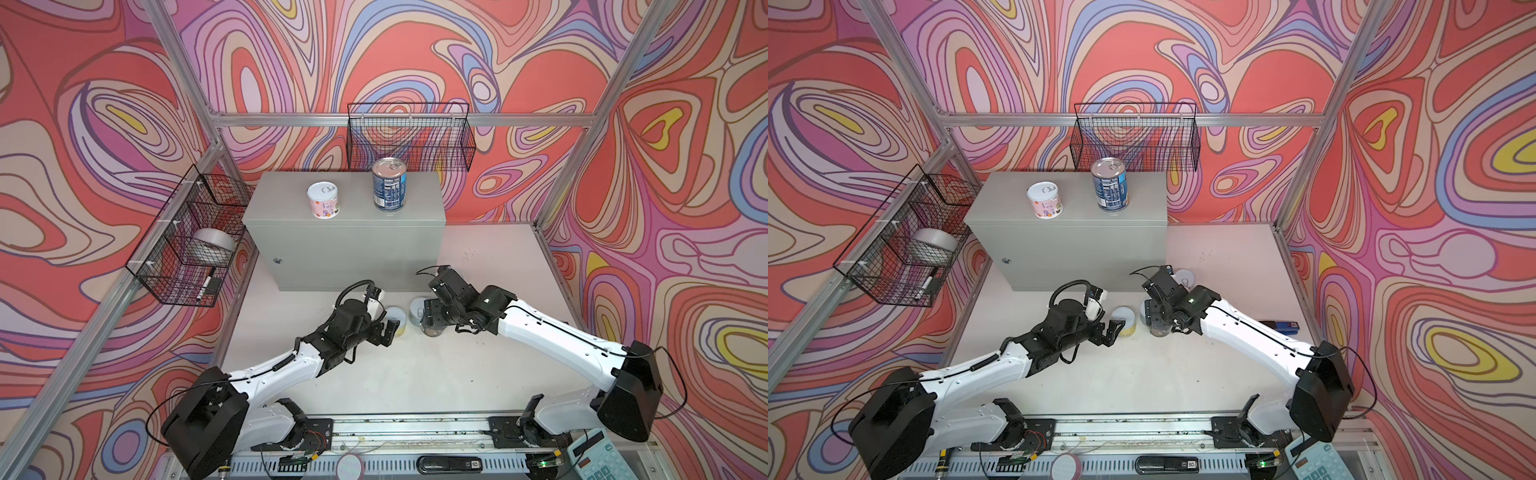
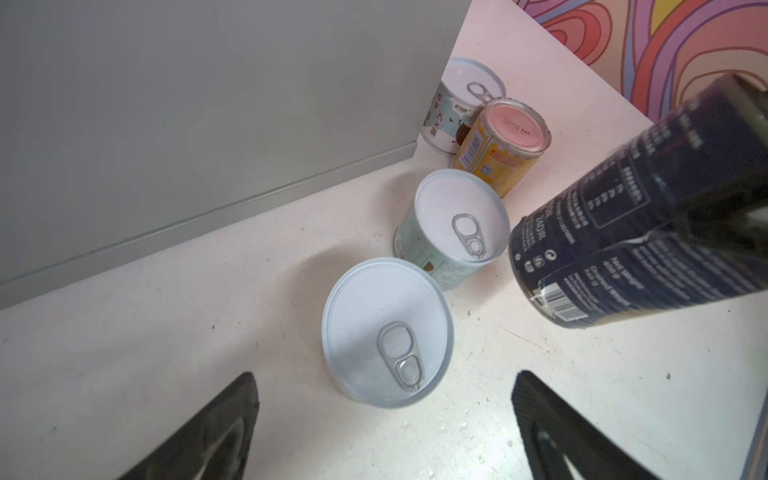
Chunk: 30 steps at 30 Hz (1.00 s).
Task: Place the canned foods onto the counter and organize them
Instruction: 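Lift the dark blue can with the right gripper toward the left gripper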
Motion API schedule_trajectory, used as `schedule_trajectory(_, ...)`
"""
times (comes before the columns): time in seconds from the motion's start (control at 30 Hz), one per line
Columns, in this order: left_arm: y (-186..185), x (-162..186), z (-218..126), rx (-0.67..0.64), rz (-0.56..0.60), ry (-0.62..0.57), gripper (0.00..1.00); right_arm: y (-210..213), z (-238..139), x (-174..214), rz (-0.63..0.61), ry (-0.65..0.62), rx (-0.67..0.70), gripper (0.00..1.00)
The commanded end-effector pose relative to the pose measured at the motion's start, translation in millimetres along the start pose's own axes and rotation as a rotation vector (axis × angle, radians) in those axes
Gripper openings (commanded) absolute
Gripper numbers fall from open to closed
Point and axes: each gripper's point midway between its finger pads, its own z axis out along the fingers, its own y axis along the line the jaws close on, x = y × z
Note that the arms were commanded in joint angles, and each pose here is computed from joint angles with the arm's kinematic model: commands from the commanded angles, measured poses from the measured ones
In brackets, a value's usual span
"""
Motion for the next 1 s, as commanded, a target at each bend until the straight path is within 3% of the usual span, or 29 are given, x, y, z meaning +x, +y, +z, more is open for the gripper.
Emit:
schedule_trajectory(0.0,-17.3,2.6,-1.1,0.091,0.03,0.036,0.88,6.0,-10.6,-18.6,-0.011,-0.042,-0.034,0.6)
schedule_trajectory(0.3,-49.9,-6.7,-16.6,0.282,0.086,-0.044,0.87,7.7,-24.4,-27.5,0.022,-0.039,-0.109,0.6)
schedule_trajectory(0.33,-49.6,8.0,-16.0,0.297,0.082,-0.017,0.88,8.2,-27.0,-28.8,0.02,-0.042,-0.113,0.6)
schedule_trajectory(0.5,-68.5,10.7,-19.2,0.415,0.096,-0.021,0.87,14.0,-35.8,-35.3,0.005,-0.049,-0.139,0.6)
schedule_trajectory(0.97,-91.1,1.5,-13.2,0.465,0.133,-0.061,0.88,36.2,-48.2,-43.9,-0.005,-0.03,-0.248,0.58)
